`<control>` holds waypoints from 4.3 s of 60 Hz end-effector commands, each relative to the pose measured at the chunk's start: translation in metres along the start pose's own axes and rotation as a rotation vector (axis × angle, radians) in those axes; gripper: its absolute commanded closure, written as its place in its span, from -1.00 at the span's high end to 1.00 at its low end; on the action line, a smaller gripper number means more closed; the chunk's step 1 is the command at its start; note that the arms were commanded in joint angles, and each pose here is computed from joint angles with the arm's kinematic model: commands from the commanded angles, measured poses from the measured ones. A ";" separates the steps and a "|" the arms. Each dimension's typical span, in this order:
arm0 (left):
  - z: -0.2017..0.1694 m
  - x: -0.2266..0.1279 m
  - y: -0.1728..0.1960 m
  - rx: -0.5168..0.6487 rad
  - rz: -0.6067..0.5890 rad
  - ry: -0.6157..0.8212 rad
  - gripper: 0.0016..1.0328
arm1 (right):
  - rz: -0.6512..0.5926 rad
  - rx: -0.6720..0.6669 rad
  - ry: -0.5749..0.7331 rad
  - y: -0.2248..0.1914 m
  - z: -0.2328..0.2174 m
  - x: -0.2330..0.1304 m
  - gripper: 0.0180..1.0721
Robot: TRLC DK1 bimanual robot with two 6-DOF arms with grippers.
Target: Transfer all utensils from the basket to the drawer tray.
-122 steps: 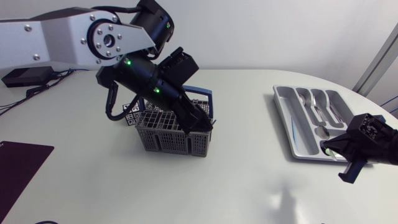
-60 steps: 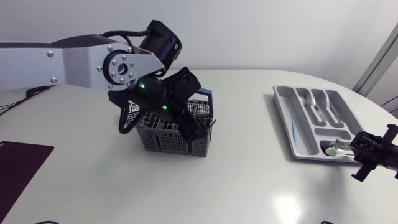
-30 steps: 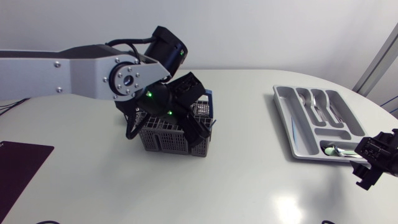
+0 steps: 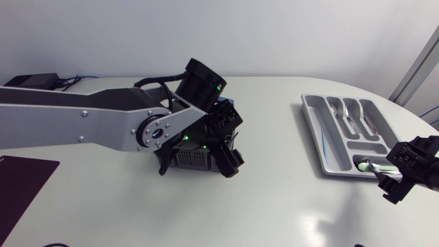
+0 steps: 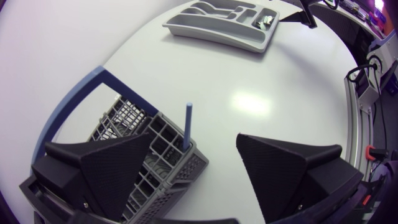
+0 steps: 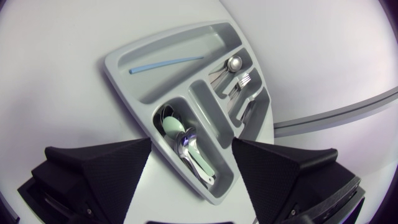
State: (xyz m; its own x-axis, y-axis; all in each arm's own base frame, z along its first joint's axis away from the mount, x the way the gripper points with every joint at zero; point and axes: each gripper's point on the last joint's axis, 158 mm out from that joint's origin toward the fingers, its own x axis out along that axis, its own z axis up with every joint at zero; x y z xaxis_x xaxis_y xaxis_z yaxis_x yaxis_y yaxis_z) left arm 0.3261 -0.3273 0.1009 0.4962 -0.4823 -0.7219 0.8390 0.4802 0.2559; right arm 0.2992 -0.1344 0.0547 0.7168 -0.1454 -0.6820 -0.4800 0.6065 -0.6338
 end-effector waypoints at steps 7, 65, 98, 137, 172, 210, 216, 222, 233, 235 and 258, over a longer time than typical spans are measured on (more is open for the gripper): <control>-0.003 0.008 0.002 0.002 0.022 -0.004 0.54 | 0.040 0.031 -0.040 0.023 0.019 -0.004 0.79; 0.006 0.012 0.002 0.008 0.044 -0.042 -0.89 | 0.066 0.001 -0.115 0.046 0.072 -0.022 0.80; 0.045 -0.034 0.027 -0.066 0.034 -0.139 -0.89 | 0.085 -0.025 -0.157 0.063 0.103 -0.039 0.80; 0.090 -0.119 0.044 -0.149 -0.046 -0.264 -0.89 | 0.193 0.030 -0.318 0.091 0.186 -0.084 0.80; 0.081 -0.126 0.030 -0.379 -0.362 -0.225 -0.89 | 0.653 0.171 -0.495 0.158 0.278 -0.148 0.79; 0.069 -0.105 -0.004 -0.439 -0.579 -0.136 -0.89 | 0.898 0.191 -0.464 0.197 0.319 -0.153 -0.03; 0.070 -0.105 -0.005 -0.437 -0.581 -0.138 -0.89 | 0.908 0.196 -0.465 0.197 0.319 -0.153 -0.24; 0.070 -0.106 -0.006 -0.438 -0.586 -0.139 -0.89 | 0.920 0.194 -0.460 0.200 0.319 -0.153 -0.43; 0.070 -0.106 -0.005 -0.442 -0.586 -0.138 -0.89 | 0.943 0.194 -0.449 0.204 0.318 -0.153 -0.81; 0.070 -0.106 -0.005 -0.442 -0.588 -0.139 -0.89 | 0.944 0.195 -0.448 0.204 0.318 -0.152 -0.82; 0.078 -0.117 0.006 -0.449 -0.581 -0.178 0.29 | 0.962 0.195 -0.404 0.210 0.307 -0.148 -0.89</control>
State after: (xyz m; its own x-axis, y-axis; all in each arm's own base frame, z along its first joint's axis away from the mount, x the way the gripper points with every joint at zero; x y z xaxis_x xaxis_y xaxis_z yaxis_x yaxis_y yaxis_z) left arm 0.2838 -0.3246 0.2214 0.0506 -0.8248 -0.5632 0.8301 0.3483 -0.4355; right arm 0.2479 0.2541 0.1369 0.2273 0.7143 -0.6619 -0.8796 0.4423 0.1753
